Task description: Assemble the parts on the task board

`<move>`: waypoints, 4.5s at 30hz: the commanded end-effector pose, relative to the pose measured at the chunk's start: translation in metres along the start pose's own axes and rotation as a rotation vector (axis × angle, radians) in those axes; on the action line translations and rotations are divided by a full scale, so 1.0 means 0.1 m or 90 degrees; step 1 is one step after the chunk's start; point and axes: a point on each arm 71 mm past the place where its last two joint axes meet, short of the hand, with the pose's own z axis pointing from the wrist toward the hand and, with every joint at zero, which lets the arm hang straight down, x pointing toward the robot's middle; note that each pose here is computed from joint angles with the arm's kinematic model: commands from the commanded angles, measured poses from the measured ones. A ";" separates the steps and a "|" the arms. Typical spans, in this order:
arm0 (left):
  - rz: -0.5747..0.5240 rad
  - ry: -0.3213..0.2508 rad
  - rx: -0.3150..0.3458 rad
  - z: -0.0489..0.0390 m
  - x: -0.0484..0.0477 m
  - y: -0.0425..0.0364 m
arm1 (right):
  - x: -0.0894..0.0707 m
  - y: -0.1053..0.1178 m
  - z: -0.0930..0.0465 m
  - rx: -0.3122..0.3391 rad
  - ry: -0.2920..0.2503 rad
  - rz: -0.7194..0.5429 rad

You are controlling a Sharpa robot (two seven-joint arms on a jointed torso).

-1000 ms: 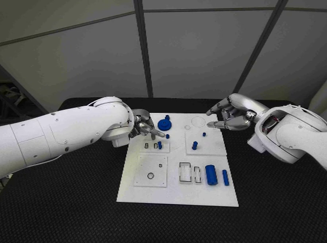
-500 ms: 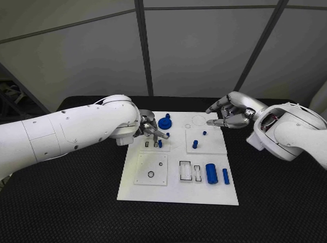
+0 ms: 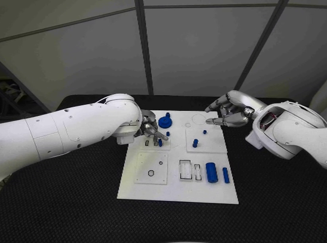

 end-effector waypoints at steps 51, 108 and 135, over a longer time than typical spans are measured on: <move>0.021 0.021 0.022 0.009 0.036 -0.099 | 0.04 0.02 0.08 0.003 0.014 -0.005; -0.069 -0.087 -0.007 -0.130 0.199 0.272 | 0.03 -0.02 0.11 0.010 0.013 -0.007; -0.037 -0.054 0.004 -0.080 0.238 0.156 | 0.06 0.01 0.13 0.005 0.022 -0.007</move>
